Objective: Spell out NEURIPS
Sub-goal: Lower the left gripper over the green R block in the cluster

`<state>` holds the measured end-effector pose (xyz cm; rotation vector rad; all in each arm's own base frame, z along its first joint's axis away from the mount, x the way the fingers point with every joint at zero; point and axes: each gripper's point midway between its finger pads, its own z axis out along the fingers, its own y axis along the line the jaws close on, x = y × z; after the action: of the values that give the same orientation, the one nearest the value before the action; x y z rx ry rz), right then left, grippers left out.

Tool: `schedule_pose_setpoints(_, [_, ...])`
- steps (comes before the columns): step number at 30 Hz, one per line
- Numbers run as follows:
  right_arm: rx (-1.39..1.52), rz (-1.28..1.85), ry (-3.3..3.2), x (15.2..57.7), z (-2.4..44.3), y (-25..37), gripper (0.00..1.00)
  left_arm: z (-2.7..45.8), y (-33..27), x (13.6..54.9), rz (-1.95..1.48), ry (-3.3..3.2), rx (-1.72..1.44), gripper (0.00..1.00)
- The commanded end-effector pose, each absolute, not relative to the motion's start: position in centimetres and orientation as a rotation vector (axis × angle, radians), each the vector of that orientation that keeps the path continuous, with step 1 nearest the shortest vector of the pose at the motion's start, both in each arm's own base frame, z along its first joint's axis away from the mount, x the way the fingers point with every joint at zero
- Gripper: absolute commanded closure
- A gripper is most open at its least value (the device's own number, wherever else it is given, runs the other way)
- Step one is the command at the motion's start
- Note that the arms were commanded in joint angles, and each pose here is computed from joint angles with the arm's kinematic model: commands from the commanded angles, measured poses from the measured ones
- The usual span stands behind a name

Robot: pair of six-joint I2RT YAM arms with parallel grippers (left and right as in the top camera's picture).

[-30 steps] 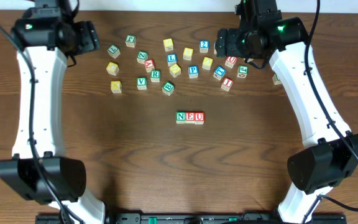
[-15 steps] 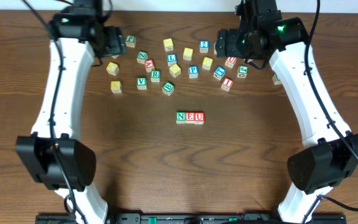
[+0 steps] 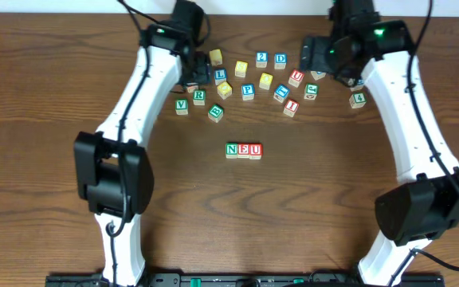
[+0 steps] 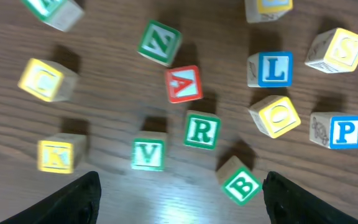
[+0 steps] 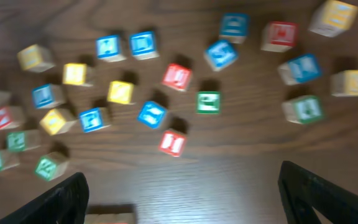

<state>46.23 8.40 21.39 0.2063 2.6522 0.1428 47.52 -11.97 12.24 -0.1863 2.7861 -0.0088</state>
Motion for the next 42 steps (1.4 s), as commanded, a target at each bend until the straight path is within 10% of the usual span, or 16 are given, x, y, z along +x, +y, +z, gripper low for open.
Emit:
schedule_pose_setpoints(1, [0.290, 0.106, 2.649, 46.6, 21.4, 6.2, 0.06, 10.2, -12.7, 47.6, -0.003, 2.813, -0.234, 0.21])
schedule_pose_setpoints(42, [0.328, 0.084, 2.674, 46.0, 21.1, 4.8, 0.05, 6.2, -13.1, 48.6, 0.019, 2.843, -0.242, 0.24])
